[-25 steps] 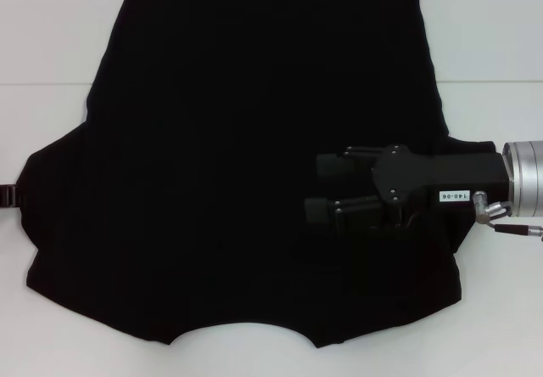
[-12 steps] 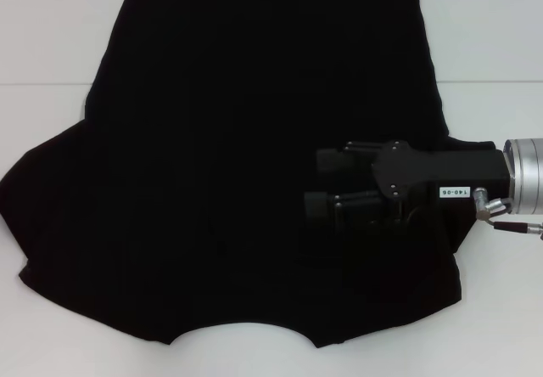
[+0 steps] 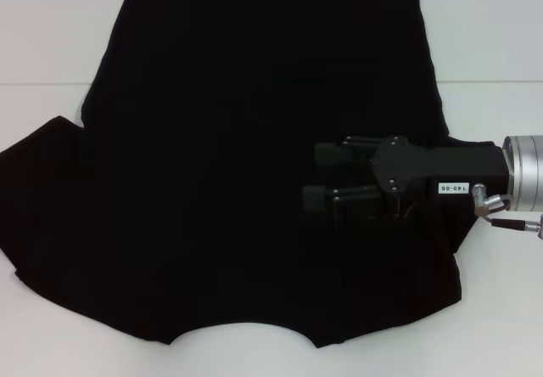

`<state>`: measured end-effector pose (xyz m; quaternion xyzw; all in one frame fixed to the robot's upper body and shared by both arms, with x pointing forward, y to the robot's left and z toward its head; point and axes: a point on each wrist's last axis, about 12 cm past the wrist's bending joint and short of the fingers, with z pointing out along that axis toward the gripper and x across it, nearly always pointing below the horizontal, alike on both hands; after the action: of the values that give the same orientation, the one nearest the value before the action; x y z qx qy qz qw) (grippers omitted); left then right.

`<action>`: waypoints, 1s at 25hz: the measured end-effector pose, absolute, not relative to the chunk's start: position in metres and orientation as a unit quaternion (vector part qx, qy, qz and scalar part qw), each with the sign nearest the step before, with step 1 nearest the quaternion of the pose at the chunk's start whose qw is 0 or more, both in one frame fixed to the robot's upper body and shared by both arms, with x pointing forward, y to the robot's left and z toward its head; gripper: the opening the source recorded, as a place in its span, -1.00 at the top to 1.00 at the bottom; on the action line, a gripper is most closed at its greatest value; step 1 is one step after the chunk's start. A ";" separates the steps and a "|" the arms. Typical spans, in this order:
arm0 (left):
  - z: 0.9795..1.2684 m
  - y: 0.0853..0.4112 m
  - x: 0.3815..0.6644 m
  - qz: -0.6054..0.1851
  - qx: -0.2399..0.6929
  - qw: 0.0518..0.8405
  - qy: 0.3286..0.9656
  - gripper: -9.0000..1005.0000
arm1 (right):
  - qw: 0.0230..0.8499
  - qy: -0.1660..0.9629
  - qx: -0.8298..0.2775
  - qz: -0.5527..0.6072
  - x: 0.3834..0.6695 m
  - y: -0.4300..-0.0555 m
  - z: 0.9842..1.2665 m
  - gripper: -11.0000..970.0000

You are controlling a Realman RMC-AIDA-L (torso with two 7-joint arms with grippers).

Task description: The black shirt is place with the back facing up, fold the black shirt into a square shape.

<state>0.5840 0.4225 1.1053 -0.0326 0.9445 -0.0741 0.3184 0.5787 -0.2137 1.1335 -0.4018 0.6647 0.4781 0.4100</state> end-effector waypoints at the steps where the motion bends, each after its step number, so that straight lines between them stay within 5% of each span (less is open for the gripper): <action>1: 1.105 0.423 0.584 -0.074 -0.033 0.319 0.944 0.98 | 0.410 0.665 -0.402 0.478 0.579 -0.214 1.134 -0.89; 25: 1.099 0.439 0.568 -0.078 -0.077 0.325 0.939 0.98 | 0.414 0.664 -0.403 0.475 0.580 -0.214 1.135 -0.89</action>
<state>0.5678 0.4393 1.0994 -0.0768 0.9394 -0.0778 0.3250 0.5804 -0.2137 1.1354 -0.4033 0.6639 0.4746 0.4139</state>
